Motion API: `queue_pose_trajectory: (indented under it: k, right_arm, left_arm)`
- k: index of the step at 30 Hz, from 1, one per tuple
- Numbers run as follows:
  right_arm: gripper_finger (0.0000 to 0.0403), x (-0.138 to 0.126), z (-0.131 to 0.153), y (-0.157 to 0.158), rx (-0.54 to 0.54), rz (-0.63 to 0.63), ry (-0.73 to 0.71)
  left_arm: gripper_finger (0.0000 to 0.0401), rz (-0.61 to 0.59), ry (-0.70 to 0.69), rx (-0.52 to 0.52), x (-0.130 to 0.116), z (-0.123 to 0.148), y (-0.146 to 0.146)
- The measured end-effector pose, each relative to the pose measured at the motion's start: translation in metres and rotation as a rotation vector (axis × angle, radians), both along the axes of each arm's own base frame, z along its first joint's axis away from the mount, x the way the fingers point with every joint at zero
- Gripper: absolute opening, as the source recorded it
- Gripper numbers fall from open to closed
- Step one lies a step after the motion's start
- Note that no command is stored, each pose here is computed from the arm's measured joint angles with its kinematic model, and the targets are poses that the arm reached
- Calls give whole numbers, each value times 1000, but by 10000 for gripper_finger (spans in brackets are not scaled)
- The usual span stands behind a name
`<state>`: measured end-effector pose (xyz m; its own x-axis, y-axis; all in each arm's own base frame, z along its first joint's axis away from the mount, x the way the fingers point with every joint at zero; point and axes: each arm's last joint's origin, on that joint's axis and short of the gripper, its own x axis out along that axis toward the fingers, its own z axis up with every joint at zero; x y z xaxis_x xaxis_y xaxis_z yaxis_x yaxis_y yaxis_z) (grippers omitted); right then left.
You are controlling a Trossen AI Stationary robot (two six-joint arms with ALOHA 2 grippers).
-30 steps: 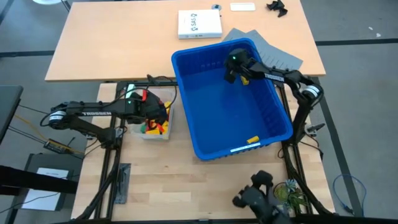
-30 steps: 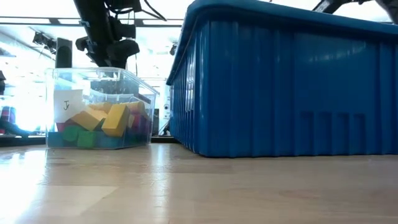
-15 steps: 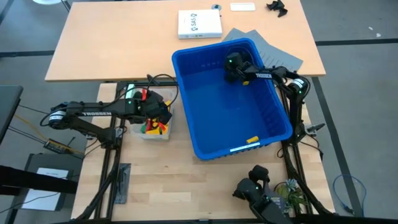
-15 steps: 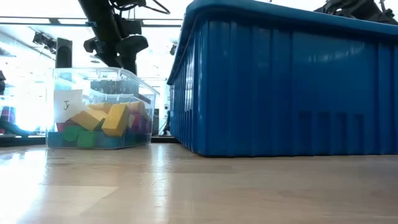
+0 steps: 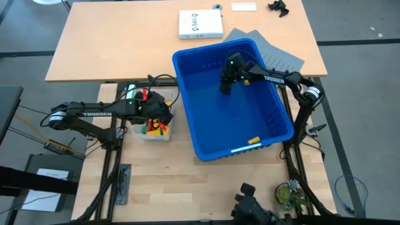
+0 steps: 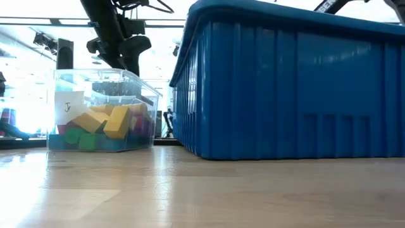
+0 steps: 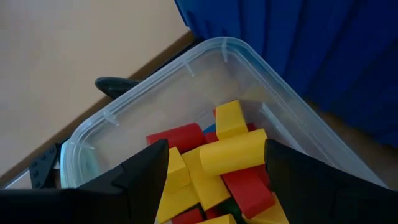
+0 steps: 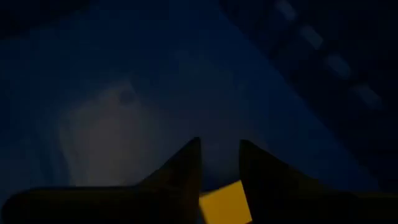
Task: Sort blocks
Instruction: Put the yellow block into the transparent bin
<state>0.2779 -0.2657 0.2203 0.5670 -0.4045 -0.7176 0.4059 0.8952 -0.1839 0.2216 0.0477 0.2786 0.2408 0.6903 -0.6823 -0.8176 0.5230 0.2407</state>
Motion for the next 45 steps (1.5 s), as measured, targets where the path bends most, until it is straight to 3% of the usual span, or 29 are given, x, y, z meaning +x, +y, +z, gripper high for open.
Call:
queue_pose_trajectory:
  k: [4, 10, 15, 19, 30, 36, 39, 45]
  right_arm:
    - [134, -1, 17, 8, 9, -89, -51]
    - [218, -13, 3, 5, 221, -368, -52]
    - [273, -12, -6, 0, 216, -494, -60]
    - [287, -9, -10, -4, 233, -547, -102]
    - [261, 3, -47, -7, 257, -613, -39]
    - [193, 5, -63, -8, 291, -594, 3]
    - [135, 5, -64, -8, 280, -559, 24]
    - [129, 11, -34, 12, 222, -369, 33]
  left_arm:
    - [273, 1, -5, 0, 0, 0, 0]
    - [273, 2, -34, 4, 3, 1, 0]
    - [273, 2, -34, 3, 3, 1, 0]
    - [273, 1, -33, 3, 3, 1, 0]
    - [273, 0, -33, 4, 3, 1, 0]
    - [273, -1, -40, 4, 3, 1, 0]
    - [273, -2, -56, 7, 5, 2, 1]
    - [273, -122, -80, 30, 14, 11, -5]
